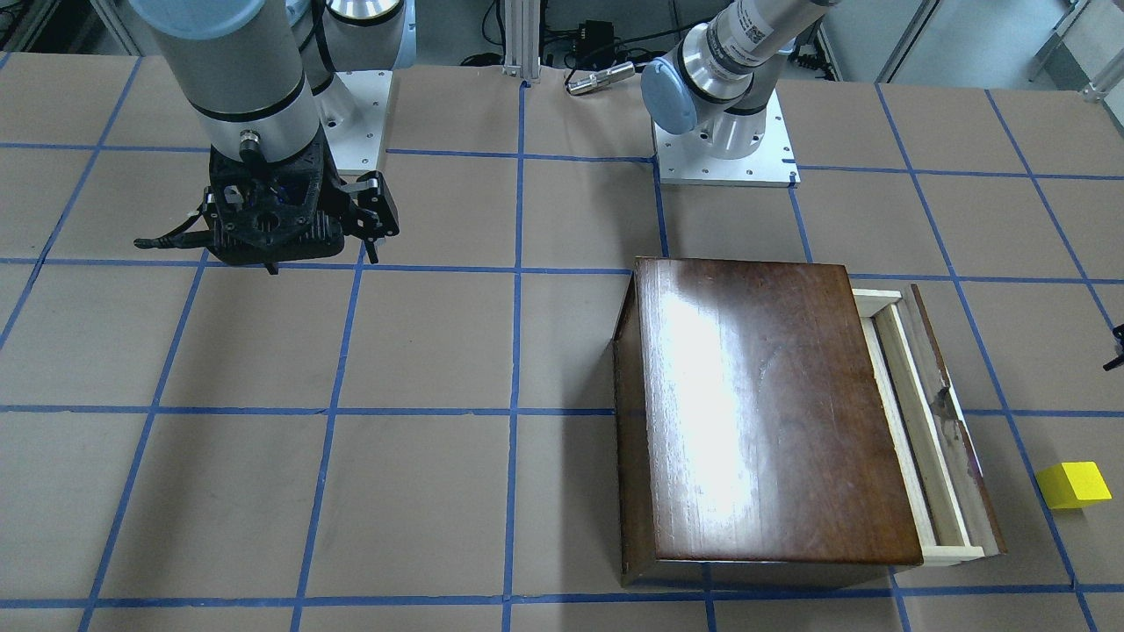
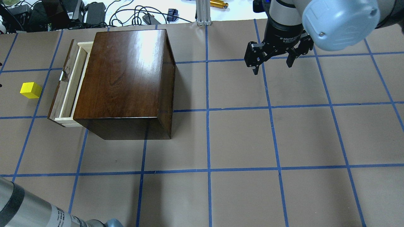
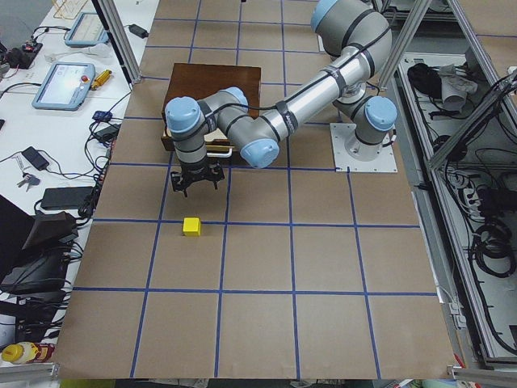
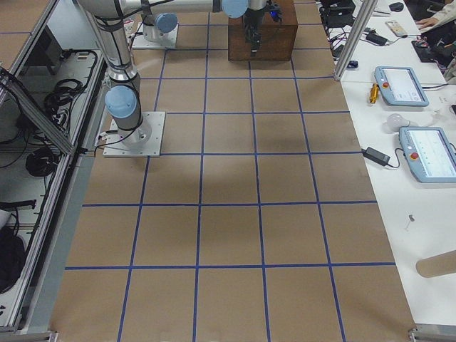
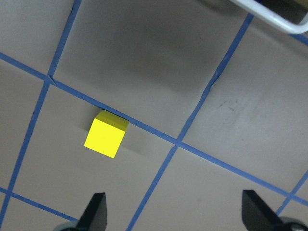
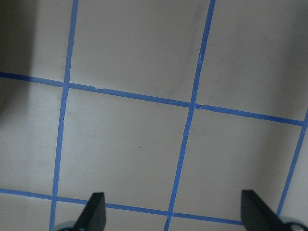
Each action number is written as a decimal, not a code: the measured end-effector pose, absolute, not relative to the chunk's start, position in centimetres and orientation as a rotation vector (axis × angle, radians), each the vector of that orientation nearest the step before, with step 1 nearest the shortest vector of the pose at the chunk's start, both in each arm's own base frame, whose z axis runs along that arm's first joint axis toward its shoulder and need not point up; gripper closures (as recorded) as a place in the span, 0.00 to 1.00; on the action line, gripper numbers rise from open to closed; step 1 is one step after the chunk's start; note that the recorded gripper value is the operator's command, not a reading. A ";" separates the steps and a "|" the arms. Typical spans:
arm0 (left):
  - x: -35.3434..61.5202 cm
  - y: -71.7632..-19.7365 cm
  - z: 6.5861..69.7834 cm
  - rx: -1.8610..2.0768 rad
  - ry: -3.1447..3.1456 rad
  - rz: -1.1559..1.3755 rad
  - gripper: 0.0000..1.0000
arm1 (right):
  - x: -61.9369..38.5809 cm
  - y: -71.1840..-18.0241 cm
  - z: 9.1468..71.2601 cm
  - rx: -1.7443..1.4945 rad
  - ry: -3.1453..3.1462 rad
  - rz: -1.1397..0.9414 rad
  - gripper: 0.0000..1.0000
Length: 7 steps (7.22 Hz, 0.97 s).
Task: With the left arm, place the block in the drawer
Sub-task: 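Lower the left gripper over the yellow cube and close on it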
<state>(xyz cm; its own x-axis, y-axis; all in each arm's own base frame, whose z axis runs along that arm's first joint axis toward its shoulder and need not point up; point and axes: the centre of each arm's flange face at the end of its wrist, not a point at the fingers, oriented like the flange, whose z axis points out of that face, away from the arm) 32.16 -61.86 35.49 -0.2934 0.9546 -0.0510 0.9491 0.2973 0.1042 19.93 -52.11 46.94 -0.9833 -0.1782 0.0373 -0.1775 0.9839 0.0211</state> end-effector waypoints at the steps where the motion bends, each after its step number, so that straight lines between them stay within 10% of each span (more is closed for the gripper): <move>1: 33.4 -62.3 33.6 1.868 2.397 0.057 0.00 | 19.9 -52.1 46.9 0.277 -3.090 -0.027 0.00; 7: 37.7 -64.0 24.3 2.029 2.308 -0.072 0.00 | 19.9 -52.1 46.9 0.277 -3.090 -0.027 0.00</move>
